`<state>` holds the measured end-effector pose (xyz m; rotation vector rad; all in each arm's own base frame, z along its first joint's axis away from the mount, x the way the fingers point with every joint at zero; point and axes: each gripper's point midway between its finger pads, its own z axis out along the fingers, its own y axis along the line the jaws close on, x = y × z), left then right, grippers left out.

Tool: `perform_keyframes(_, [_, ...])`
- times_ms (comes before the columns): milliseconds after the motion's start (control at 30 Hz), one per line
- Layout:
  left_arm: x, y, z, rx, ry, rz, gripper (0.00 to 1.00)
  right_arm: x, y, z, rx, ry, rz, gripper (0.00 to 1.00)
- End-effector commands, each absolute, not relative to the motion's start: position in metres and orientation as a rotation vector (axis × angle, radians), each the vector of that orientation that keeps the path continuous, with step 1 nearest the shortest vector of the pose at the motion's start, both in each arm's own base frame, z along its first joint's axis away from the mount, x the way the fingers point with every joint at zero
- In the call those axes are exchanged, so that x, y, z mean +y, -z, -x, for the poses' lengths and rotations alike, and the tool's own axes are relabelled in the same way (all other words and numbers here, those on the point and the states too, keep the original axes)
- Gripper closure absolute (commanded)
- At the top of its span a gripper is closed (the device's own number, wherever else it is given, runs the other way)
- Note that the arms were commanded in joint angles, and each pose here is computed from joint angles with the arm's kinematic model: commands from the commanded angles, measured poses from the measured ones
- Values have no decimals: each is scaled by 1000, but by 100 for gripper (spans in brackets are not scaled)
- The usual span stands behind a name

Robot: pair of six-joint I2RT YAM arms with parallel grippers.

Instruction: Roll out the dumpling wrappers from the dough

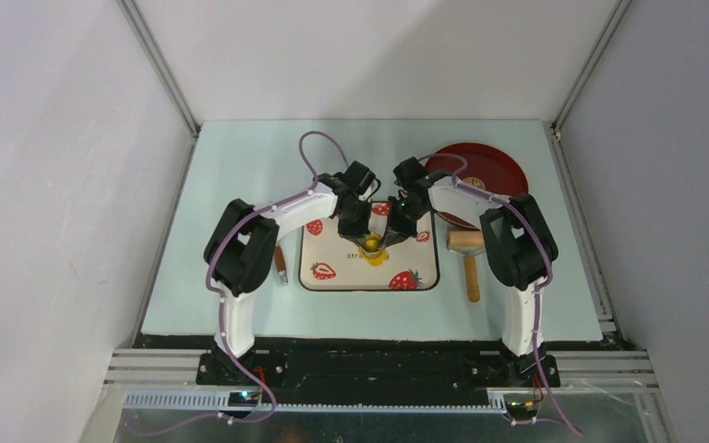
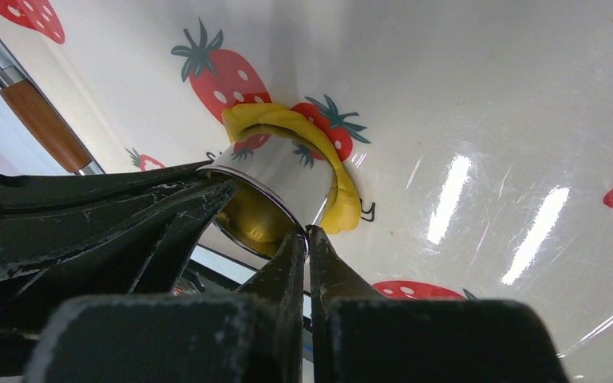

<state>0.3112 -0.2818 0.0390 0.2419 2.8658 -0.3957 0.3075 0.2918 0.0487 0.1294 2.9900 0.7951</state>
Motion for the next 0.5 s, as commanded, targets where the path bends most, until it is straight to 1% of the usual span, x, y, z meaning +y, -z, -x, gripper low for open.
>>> perform_keyframes(0, [-287, -13, -301, 2942, 421, -260, 100, 302, -29, -299, 3059, -797, -132, 100])
perform_keyframes(467, [-284, 12, -296, 2993, 412, -258, 100, 293, -10, -297, 3112, -687, -140, 100])
